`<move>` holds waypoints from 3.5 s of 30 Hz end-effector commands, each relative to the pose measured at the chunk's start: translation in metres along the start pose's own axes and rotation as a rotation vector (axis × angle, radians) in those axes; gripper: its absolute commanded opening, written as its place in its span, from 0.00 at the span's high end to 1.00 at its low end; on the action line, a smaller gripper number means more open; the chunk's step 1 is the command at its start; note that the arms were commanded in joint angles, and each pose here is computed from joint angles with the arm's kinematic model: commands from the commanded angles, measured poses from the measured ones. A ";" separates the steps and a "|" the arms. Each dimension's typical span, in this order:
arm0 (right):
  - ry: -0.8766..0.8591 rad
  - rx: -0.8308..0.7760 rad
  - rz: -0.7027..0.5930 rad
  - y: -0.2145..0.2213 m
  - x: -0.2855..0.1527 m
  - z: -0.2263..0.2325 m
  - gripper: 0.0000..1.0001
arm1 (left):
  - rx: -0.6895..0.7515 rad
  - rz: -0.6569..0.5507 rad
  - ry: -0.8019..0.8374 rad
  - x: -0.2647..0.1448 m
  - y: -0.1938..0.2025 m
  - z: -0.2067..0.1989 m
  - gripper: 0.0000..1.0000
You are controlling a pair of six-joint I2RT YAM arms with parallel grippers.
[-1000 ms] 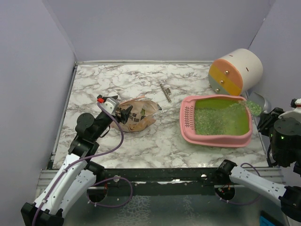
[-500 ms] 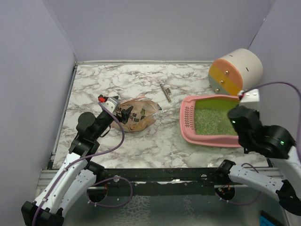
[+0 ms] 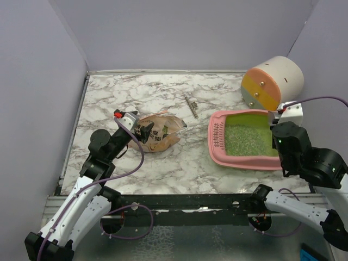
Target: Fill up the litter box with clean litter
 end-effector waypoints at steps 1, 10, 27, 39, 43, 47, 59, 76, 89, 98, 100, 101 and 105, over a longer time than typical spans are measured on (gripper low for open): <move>-0.263 0.162 -0.086 -0.037 -0.002 0.043 0.99 | 0.018 -0.051 0.009 -0.001 -0.016 0.002 0.22; -0.441 0.188 -0.180 -0.115 0.043 0.157 0.99 | 0.017 -0.078 0.022 -0.004 -0.021 0.000 0.19; -1.033 0.471 0.051 -0.159 0.314 0.258 0.99 | 0.000 -0.073 -0.050 -0.014 -0.034 0.012 0.23; -1.452 0.409 0.303 -0.092 0.318 0.389 0.99 | 0.027 -0.111 -0.165 -0.028 -0.035 0.024 0.23; -1.483 0.425 0.383 -0.062 0.323 0.416 0.99 | 0.027 -0.079 -0.097 -0.020 -0.031 0.018 0.21; -1.463 0.441 0.452 -0.037 0.330 0.432 0.99 | 0.022 -0.062 -0.089 -0.017 -0.028 0.018 0.21; -1.391 0.463 0.567 0.012 0.350 0.443 0.94 | 0.039 -0.053 -0.066 -0.015 -0.024 0.016 0.17; -1.394 0.449 0.493 -0.012 0.337 0.427 0.50 | 0.050 -0.023 -0.010 -0.009 -0.017 0.012 0.12; -1.226 0.325 0.287 -0.069 0.298 0.363 0.46 | 0.064 0.051 -0.125 -0.026 -0.005 0.021 0.08; -1.227 0.255 0.343 -0.054 0.227 0.311 0.50 | 0.063 0.071 -0.236 -0.047 -0.002 0.028 0.03; -1.255 0.252 0.327 -0.046 0.203 0.299 0.52 | 0.070 0.081 -0.225 -0.046 -0.002 0.027 0.03; -1.260 0.242 0.318 -0.042 0.191 0.292 0.52 | 0.073 0.088 -0.213 -0.045 -0.002 0.027 0.03; -1.314 0.217 0.281 -0.034 0.145 0.268 0.53 | 0.094 0.125 -0.186 -0.042 0.000 0.027 0.03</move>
Point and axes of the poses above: each gripper's point midway between its finger pads, its own x axis out along the fingers, its own z axis along the line the jaws close on, y = z × x, the point moved 6 cm from there along -x, back along the fingers, and after that the axes turned 7 degrees about x, right-handed, at the moved point
